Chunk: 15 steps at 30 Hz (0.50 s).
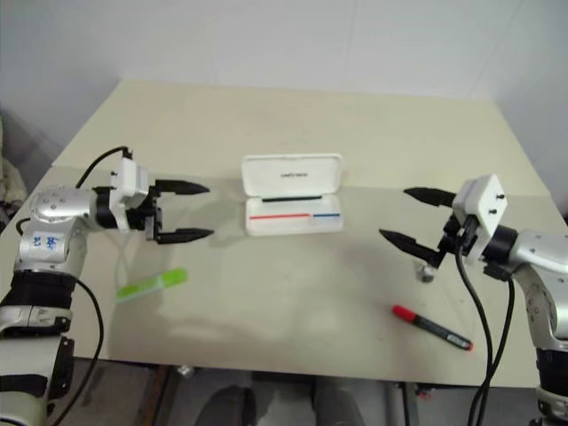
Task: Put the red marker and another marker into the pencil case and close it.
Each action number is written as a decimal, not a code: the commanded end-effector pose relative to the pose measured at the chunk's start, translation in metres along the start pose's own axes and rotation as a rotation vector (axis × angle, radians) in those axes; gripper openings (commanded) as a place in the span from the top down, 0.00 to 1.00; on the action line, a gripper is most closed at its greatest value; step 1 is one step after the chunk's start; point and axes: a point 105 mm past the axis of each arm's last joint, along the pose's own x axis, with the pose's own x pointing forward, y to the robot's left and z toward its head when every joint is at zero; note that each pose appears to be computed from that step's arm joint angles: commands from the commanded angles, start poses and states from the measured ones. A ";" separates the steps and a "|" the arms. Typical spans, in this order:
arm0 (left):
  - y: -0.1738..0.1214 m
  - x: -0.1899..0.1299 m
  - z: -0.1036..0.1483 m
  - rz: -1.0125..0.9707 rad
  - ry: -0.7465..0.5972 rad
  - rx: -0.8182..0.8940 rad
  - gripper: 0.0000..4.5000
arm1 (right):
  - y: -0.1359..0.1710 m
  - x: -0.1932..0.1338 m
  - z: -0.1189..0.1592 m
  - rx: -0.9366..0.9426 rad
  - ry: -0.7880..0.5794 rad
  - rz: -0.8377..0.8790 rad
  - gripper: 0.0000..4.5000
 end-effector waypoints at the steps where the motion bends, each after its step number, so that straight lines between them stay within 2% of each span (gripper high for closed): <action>1: 0.005 0.010 0.015 -0.060 -0.006 0.089 0.00 | 0.013 0.016 0.022 -0.002 -0.071 0.082 0.00; 2: 0.006 0.015 0.017 -0.097 0.000 0.093 0.09 | 0.018 0.022 0.029 0.004 -0.095 0.110 0.00; 3: 0.006 0.021 0.020 -0.138 0.003 0.093 0.13 | 0.023 0.028 0.034 0.004 -0.114 0.134 0.00; 5: 0.006 0.034 0.023 -0.196 0.021 0.106 0.26 | 0.028 0.033 0.038 0.003 -0.134 0.151 0.00; 10: -0.001 0.057 0.021 -0.286 0.068 0.123 0.26 | 0.032 0.036 0.033 0.012 -0.137 0.141 0.00; 15: -0.006 0.068 0.004 -0.305 0.151 0.112 0.26 | 0.035 0.038 0.030 0.011 -0.144 0.129 0.00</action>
